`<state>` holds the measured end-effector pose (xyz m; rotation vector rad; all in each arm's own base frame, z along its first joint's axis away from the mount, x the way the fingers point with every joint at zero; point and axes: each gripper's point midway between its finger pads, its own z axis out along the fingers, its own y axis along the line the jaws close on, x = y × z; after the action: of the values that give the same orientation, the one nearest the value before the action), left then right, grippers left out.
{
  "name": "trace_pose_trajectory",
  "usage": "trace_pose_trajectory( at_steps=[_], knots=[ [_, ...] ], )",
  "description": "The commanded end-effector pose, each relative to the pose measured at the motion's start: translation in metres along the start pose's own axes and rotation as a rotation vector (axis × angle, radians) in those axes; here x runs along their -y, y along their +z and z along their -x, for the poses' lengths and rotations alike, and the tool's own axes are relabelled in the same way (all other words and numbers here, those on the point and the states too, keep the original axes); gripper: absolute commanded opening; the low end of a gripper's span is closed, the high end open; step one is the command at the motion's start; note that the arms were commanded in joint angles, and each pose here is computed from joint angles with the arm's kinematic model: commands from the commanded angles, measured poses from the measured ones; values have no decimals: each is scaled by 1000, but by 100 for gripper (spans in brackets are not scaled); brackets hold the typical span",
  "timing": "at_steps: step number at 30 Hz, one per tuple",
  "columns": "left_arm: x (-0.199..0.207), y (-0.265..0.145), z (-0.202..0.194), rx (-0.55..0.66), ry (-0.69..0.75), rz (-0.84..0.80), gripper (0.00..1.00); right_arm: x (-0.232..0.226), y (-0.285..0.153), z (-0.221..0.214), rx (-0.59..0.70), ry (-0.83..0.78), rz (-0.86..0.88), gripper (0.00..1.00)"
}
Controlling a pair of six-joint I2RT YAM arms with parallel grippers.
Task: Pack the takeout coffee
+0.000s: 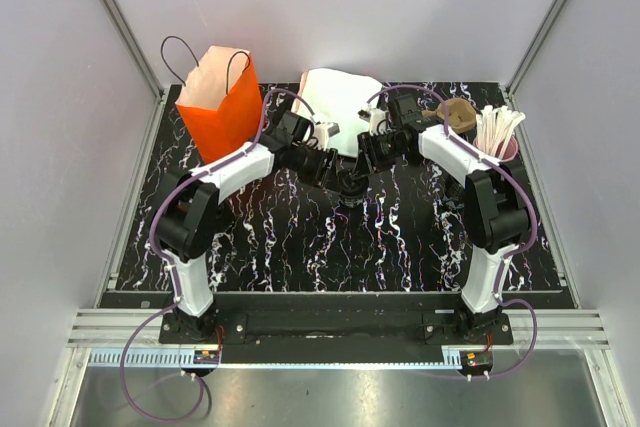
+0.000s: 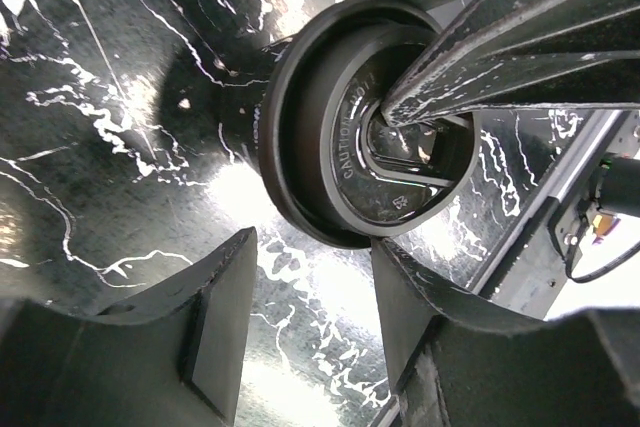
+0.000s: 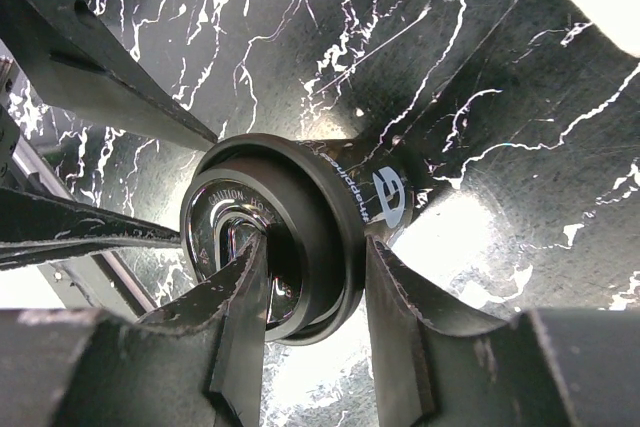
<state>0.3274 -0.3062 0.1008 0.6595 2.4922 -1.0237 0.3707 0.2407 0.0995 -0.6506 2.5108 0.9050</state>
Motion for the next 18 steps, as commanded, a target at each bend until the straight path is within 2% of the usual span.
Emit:
trace_pose_trajectory(
  at_steps=[1, 11, 18],
  knots=[
    [-13, -1, 31, 81, 67, 75, 52, 27, 1, -32, -106, -25, -153, 13],
    [-17, -2, 39, 97, 70, 92, 52, 27, 1, -37, -124, -27, -150, 29],
    [-19, -3, 52, 118, 70, 96, 52, 27, 0, -41, -138, -26, -141, 47]
  ],
)
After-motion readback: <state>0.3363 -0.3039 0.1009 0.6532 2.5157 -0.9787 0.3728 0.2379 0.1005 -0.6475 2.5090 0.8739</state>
